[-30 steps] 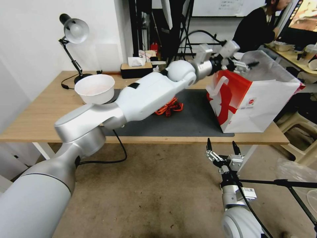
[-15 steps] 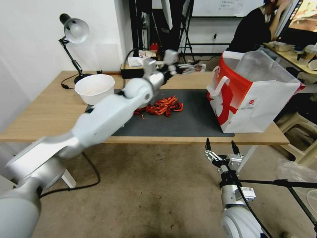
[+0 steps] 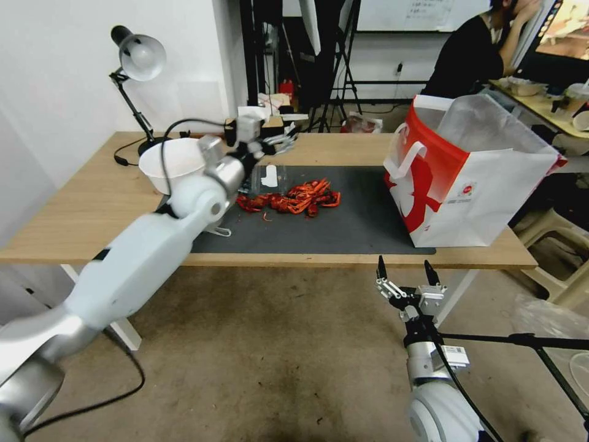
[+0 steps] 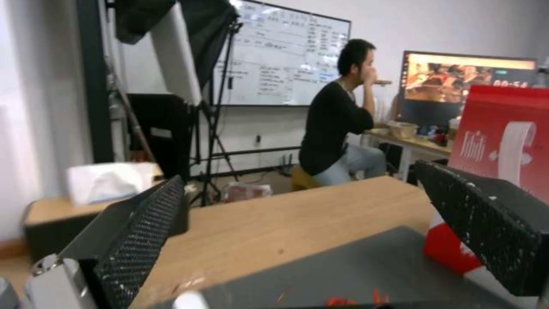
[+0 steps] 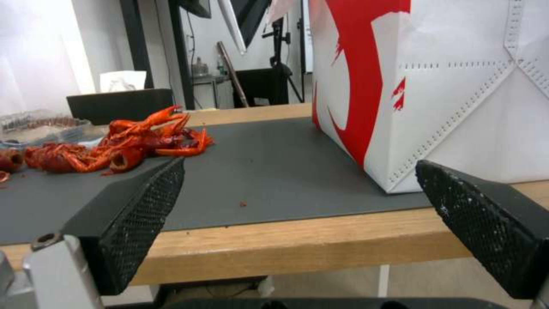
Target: Pick up the trash from the table and place it into the takeout bag.
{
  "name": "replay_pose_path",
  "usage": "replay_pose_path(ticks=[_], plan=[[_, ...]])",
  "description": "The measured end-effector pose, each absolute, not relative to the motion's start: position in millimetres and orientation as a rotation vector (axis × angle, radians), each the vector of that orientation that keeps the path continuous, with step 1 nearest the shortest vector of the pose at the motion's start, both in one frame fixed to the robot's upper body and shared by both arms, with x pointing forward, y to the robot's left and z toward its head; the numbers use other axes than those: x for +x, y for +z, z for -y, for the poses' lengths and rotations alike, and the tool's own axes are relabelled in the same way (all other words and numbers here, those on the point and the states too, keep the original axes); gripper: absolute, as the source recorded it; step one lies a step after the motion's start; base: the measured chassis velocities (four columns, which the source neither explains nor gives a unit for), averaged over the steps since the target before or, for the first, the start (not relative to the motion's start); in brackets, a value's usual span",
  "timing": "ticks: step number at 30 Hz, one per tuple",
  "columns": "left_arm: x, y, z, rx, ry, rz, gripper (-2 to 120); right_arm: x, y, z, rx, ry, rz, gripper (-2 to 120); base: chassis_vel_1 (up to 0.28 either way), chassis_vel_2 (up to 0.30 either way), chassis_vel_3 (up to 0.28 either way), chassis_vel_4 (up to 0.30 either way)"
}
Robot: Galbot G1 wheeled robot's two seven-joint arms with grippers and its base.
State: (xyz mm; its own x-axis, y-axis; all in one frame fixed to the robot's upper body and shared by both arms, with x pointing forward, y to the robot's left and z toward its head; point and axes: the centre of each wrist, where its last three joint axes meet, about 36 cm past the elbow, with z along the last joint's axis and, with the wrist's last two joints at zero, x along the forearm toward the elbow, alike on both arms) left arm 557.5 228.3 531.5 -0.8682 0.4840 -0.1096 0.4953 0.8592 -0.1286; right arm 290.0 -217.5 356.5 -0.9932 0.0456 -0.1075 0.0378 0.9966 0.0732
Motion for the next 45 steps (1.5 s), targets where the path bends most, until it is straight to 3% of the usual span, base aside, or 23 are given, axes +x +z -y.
replay_pose_path(ticks=[14,28,45], plan=[[487.6,509.4,-273.6,0.581,-0.150,-2.984,100,286.2,351.7,214.6,0.064,0.096,-3.040,100,0.000,0.000,0.000,0.000],[387.4,440.1,-284.3,0.353,-0.076,-3.053,100,285.8,355.1,212.9,0.072,0.102,-3.029,100,0.000,0.000,0.000,0.000],[332.1,393.9,-292.7,0.171,-0.104,-3.064,100,286.7,355.0,213.2,0.067,0.102,-3.030,100,0.000,0.000,0.000,0.000]])
